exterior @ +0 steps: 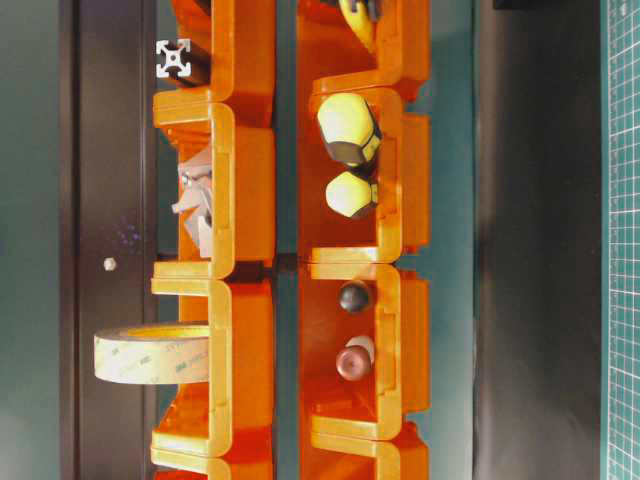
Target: Pick cutter from container rack with right arm.
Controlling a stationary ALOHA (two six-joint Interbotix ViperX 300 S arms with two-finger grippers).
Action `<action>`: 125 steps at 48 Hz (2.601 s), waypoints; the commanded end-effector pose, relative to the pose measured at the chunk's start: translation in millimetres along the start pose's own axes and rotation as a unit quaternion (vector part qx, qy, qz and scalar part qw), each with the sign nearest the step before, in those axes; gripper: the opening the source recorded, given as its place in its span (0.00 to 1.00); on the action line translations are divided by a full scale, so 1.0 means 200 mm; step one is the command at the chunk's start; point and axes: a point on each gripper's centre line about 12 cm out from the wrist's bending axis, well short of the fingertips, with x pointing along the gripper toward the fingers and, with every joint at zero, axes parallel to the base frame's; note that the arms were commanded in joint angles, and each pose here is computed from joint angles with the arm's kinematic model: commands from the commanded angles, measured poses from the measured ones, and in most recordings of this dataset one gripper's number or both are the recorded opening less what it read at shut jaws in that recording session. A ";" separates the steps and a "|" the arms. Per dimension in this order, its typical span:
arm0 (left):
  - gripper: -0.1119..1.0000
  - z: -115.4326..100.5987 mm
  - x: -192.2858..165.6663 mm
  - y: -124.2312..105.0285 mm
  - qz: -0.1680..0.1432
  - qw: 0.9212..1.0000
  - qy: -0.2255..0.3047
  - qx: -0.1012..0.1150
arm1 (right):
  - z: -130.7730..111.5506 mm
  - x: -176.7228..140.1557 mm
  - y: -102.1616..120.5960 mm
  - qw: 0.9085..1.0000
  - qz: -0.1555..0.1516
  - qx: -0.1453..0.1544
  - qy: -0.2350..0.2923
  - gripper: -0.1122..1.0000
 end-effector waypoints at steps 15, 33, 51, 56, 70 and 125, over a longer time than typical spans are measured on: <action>0.10 0.07 -0.01 -0.01 -0.005 1.000 -0.019 0.000 | 0.14 -0.25 -0.08 0.999 -0.024 0.035 -0.025 0.35; 0.10 0.12 -0.06 -0.02 -0.009 0.999 -0.044 0.001 | 0.30 -0.56 -0.07 0.997 -0.009 0.053 -0.064 0.35; 0.10 0.12 -0.06 -0.02 -0.008 0.999 -0.044 0.001 | 0.49 -0.83 0.07 0.992 0.013 0.044 -0.116 0.35; 0.10 0.12 -0.06 -0.02 -0.008 0.999 -0.045 0.001 | 0.54 -0.87 0.12 0.991 0.021 0.034 -0.128 0.35; 0.10 0.14 -0.07 -0.02 -0.010 0.998 -0.055 0.001 | 0.68 -0.86 0.31 0.983 0.057 -0.007 -0.176 0.35; 0.10 0.13 -0.06 -0.02 -0.011 0.998 -0.054 -0.001 | 0.69 -0.10 0.59 0.969 0.147 -0.083 -0.182 0.35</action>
